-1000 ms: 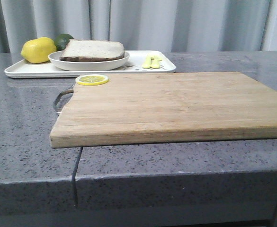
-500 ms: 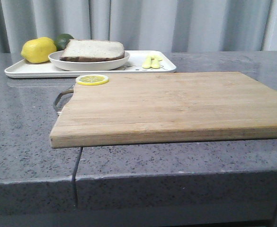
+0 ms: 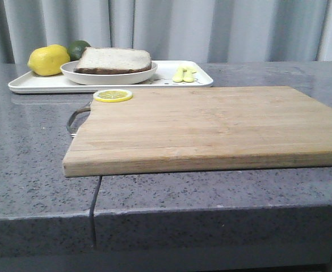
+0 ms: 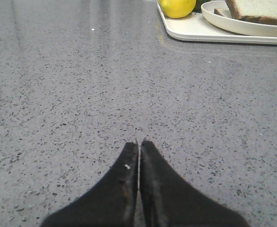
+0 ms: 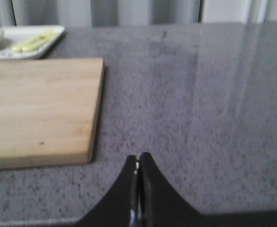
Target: Place bread and move sandwich to tray
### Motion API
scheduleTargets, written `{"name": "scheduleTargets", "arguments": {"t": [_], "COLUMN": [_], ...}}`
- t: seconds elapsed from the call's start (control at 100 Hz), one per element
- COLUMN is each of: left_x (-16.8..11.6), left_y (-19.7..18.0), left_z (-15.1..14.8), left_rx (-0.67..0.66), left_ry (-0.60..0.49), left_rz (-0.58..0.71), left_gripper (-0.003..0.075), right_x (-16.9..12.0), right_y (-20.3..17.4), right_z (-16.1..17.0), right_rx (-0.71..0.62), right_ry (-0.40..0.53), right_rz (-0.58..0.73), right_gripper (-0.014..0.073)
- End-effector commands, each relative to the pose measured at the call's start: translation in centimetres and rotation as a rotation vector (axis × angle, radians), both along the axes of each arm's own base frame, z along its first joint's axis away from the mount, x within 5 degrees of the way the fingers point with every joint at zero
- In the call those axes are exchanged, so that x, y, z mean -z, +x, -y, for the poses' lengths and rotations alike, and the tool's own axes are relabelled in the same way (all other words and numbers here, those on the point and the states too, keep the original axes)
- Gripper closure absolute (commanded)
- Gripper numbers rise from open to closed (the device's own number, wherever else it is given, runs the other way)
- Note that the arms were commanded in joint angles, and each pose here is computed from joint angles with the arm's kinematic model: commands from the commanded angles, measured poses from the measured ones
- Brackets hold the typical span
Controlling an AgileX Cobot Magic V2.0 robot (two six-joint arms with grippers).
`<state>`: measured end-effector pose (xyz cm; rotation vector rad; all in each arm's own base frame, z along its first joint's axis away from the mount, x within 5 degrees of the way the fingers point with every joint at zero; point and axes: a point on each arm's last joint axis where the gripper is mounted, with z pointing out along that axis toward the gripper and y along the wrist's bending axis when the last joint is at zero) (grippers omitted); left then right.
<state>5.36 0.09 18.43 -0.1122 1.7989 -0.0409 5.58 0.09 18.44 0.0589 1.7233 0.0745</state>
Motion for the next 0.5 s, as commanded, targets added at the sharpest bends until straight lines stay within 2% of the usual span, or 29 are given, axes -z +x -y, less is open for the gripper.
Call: {"name": "scheduleTargets", "arguments": {"t": [0.0, 0.11, 0.49], "left_x": [-0.11, -0.11, -0.11], "left_y": [-0.06, -0.06, -0.06], "left_z": [-0.02, -0.02, -0.02], "left_rx": [-0.007, -0.007, -0.007], "left_ry": [-0.014, -0.014, -0.014], "left_rz": [0.067, 0.067, 0.067], "left_gripper": [0.0740, 0.0740, 0.0740], "right_x": [0.28, 1.08, 1.08], "right_y": [-0.16, -0.33, -0.33], "right_z": [0.08, 0.10, 0.10], "right_rx": [0.008, 0.009, 0.009], "right_ry": [-0.021, -0.024, -0.022], "right_rz": [-0.011, -0.101, -0.100], "right_gripper": [0.0656, 0.0656, 0.0656]}}
